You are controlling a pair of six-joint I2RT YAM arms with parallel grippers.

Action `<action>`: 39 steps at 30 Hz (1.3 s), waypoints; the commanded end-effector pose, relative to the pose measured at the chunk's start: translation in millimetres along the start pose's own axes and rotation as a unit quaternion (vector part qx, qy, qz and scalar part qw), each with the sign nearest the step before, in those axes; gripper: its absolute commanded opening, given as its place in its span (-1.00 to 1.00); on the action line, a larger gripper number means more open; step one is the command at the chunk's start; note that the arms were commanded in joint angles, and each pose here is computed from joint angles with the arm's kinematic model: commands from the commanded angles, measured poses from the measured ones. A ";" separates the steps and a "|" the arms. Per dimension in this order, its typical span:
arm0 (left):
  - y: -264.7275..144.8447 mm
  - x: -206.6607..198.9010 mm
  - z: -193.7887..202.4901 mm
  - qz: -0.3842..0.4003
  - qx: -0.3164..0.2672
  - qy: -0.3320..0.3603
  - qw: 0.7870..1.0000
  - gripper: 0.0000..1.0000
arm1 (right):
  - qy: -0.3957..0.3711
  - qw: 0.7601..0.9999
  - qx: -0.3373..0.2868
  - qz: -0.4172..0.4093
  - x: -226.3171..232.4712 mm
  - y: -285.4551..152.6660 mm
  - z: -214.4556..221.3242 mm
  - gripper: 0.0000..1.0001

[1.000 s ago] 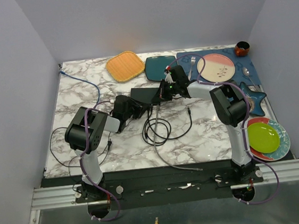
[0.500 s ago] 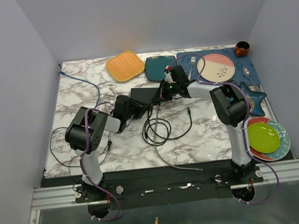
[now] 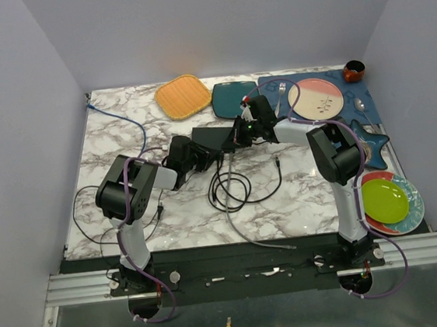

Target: Pull the plug from the switch port

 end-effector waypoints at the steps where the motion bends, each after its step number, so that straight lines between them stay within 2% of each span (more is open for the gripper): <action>1: 7.8 41.0 15.8 -0.083 0.024 -0.002 0.996 -0.20 | 0.021 0.998 0.015 0.050 -36.5 5.9 9.1 -0.99; 12: 6.2 49.3 19.2 -0.088 0.029 -0.005 0.996 -0.61 | 0.021 0.998 0.016 0.052 -37.1 5.8 10.3 -0.99; 16: 4.5 52.0 18.5 -0.085 0.028 -0.005 0.996 -0.88 | 0.023 0.998 0.012 0.053 -37.1 4.3 10.1 -0.99; 19: 2.4 56.0 17.7 -0.087 0.026 -0.004 0.996 -1.00 | 0.008 0.999 -0.011 0.052 -30.2 -5.2 5.7 -0.99; 22: 1.0 58.5 16.2 -0.084 0.024 -0.005 0.996 -1.00 | -0.012 0.998 -0.032 0.053 -23.1 -15.4 1.2 -0.99; 33: -4.4 59.8 11.8 -0.078 0.023 -0.006 0.997 -1.00 | -0.012 0.997 -0.038 0.059 -23.0 -21.7 4.9 -0.99; 37: -14.4 55.1 1.5 -0.069 0.011 0.003 0.998 -0.52 | -0.029 0.997 -0.057 0.044 -2.9 -32.3 -4.0 -0.99; 39: -20.5 49.9 -4.0 -0.063 0.005 0.011 0.998 -0.36 | -0.033 0.997 -0.063 0.033 8.3 -35.6 -8.6 -0.99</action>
Point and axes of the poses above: each gripper's point midway between its finger pads, its own y axis out along the fingers, its own x axis along the line the jaws close on, z = x × y, the point moved 1 cm from there along -y, back along the fingers, and after that the axes turned 14 degrees about y, right-handed, at the moved point
